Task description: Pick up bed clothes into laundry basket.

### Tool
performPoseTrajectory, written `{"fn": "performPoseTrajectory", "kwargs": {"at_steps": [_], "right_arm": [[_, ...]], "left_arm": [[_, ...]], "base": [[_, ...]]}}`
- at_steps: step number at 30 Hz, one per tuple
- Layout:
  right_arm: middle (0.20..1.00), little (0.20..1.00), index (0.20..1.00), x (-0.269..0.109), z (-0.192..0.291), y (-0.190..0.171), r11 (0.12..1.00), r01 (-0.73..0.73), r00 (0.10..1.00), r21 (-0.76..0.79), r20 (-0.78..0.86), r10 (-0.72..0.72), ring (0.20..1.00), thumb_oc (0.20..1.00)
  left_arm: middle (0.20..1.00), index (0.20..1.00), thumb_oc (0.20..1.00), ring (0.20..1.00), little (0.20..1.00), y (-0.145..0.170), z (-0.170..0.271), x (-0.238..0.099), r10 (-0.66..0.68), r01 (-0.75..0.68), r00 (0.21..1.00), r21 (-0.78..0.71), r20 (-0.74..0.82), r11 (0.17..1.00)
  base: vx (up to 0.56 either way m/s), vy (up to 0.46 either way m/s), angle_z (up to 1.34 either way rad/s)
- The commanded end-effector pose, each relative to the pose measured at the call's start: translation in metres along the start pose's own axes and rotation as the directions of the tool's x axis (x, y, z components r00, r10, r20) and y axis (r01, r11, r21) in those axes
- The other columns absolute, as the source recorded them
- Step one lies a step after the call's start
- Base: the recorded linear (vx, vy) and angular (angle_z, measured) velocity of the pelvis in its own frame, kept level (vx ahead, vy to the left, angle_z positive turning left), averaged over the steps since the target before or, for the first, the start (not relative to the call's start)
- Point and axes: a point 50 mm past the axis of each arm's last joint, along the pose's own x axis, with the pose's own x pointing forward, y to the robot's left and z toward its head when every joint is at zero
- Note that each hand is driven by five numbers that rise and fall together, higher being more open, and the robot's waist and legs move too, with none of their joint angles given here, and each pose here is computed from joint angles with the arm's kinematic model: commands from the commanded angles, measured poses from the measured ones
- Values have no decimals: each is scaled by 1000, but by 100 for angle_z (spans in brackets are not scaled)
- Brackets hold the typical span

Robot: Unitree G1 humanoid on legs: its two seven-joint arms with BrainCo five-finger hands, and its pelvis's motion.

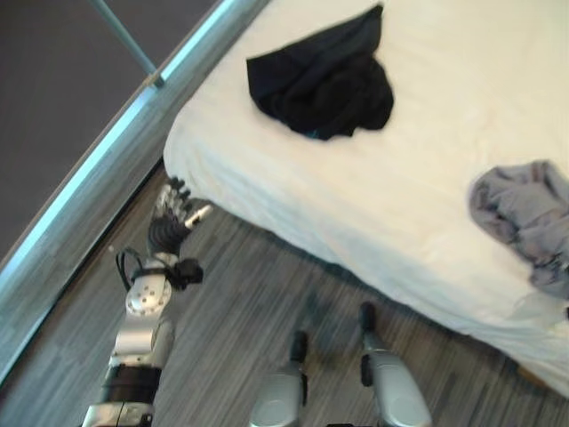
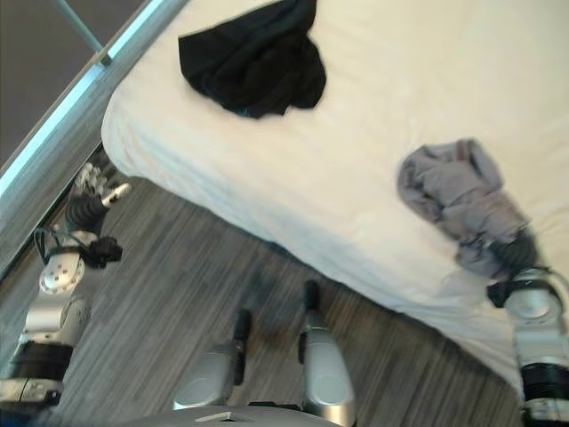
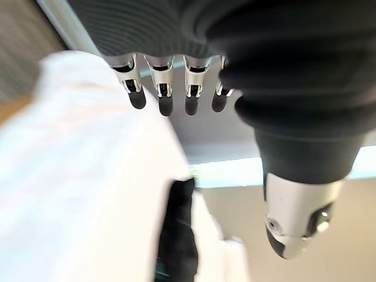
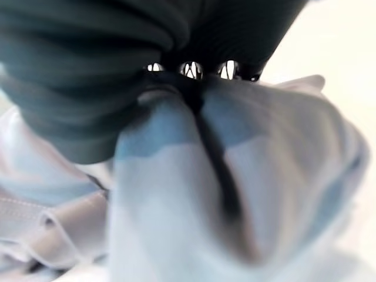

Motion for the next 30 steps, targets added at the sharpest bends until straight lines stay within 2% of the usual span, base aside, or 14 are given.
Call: {"fn": "performPoseTrajectory", "kwargs": {"at_steps": [1,9,15,19,20,21,22,25,26,27,28,29,30], "right_arm": [[200,200,200,-5,0,2,998,-13,1000,54,3,13,200,200],[200,200,200,-7,1,9,998,-42,999,56,16,41,200,200],[200,200,200,-8,0,19,994,-74,997,80,-9,75,200,200],[200,200,200,-2,11,26,992,-90,996,90,19,88,200,200],[200,200,200,-1,12,27,992,-88,996,95,19,86,200,200],[200,200,200,2,23,34,990,-106,993,92,61,101,200,200],[200,200,200,5,30,38,990,-112,991,90,84,104,200,200],[200,200,200,10,46,45,987,-123,984,99,144,108,200,200],[200,200,200,10,46,46,987,-123,984,100,144,108,200,200],[200,200,200,11,49,47,987,-129,981,93,159,113,200,200],[200,200,200,10,53,49,987,-135,976,82,183,118,200,200],[200,200,200,10,54,49,987,-135,976,85,184,117,200,200],[200,200,200,7,50,55,985,-147,976,91,177,129,200,200]], "left_arm": [[1000,1000,1000,1000,1000,-5,13,6,-9,1,997,92,78,996],[1000,1000,1000,1000,1000,-25,30,35,-85,50,987,245,133,968],[1000,1000,1000,1000,1000,-26,78,79,-49,-60,970,433,237,900],[1000,1000,1000,1000,1000,-17,117,113,51,-224,954,593,294,774],[1000,1000,1000,1000,1000,-18,119,115,49,-226,953,594,299,772],[1000,1000,1000,1000,1000,-17,144,131,86,-300,939,670,334,679],[1000,1000,1000,1000,1000,-16,154,140,106,-327,935,710,337,624],[1000,1000,1000,1000,1000,-3,182,152,170,-399,915,769,365,500],[1000,1000,1000,1000,1000,-3,183,152,169,-400,915,769,366,500],[1000,1000,1000,1000,1000,2,191,153,199,-430,903,778,382,458],[1000,1000,1000,1000,1000,21,201,153,268,-466,881,811,390,353],[1000,1000,1000,1000,1000,21,202,153,267,-468,880,811,392,351],[1000,1000,1000,1000,1000,24,216,152,278,-502,859,815,430,290]], "base": [[216,73,-46],[209,116,-86],[96,241,-80],[-11,142,-41],[-47,101,-17],[-67,92,-12],[-80,107,-3],[-33,51,0],[-9,34,-12],[7,48,-16],[-9,43,-15],[9,40,-17],[9,13,-17]]}}
